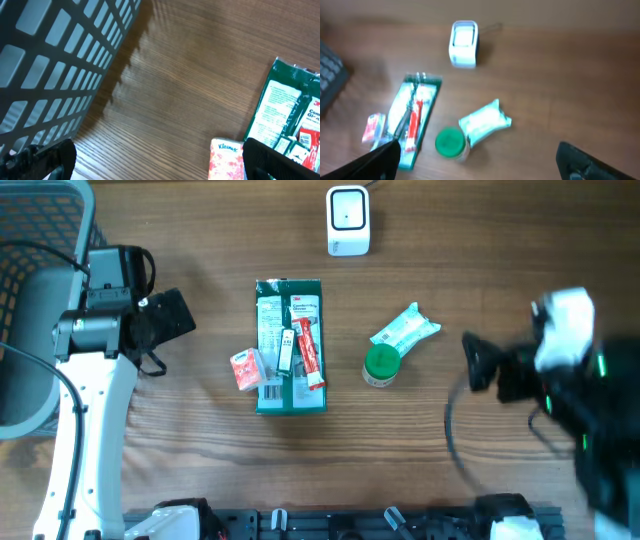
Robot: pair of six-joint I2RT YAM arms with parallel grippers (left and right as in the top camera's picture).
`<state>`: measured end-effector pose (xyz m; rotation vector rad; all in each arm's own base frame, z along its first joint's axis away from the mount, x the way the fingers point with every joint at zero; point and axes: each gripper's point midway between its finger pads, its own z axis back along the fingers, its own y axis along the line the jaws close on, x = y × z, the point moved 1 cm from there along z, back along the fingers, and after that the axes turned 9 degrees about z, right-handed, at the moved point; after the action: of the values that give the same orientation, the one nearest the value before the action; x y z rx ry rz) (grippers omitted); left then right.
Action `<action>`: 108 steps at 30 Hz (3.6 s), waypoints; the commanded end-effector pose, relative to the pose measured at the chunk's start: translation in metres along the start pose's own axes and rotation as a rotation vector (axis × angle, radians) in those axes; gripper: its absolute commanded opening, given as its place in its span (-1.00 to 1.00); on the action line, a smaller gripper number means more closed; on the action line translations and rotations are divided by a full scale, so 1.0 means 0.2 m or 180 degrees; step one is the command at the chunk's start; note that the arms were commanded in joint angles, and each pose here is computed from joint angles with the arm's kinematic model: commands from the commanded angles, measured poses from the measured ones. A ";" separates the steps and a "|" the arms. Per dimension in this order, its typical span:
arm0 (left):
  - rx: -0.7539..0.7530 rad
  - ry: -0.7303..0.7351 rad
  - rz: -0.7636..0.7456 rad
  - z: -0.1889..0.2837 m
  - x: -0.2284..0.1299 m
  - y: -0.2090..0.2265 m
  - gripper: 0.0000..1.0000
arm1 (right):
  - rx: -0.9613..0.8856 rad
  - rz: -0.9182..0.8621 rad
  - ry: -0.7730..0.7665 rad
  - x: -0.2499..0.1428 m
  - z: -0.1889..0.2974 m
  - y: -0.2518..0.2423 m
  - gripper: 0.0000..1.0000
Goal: Scan the item barcode
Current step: 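Reach the right gripper toward the green-lidded jar, then lower the right gripper down over the green-lidded jar, then close the right gripper around the jar body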
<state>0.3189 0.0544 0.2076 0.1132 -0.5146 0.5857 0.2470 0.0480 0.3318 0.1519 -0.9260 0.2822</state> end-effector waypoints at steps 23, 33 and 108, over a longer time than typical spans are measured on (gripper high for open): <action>0.0006 -0.0109 0.0062 0.04 0.04 0.01 1.00 | 0.0035 -0.0740 0.2365 -0.43 -0.80 0.29 0.81; 0.0006 -0.0109 0.0062 0.04 0.04 0.01 1.00 | -0.0255 -0.0650 0.2597 -0.54 -0.93 0.39 0.94; 0.0006 -0.0109 0.0062 0.04 0.04 0.01 1.00 | 0.0517 -0.0771 0.3221 -0.87 -1.10 0.51 0.77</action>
<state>0.3189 0.0544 0.2076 0.1132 -0.5146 0.5857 0.2853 0.1645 0.0609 0.2076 0.1017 0.1805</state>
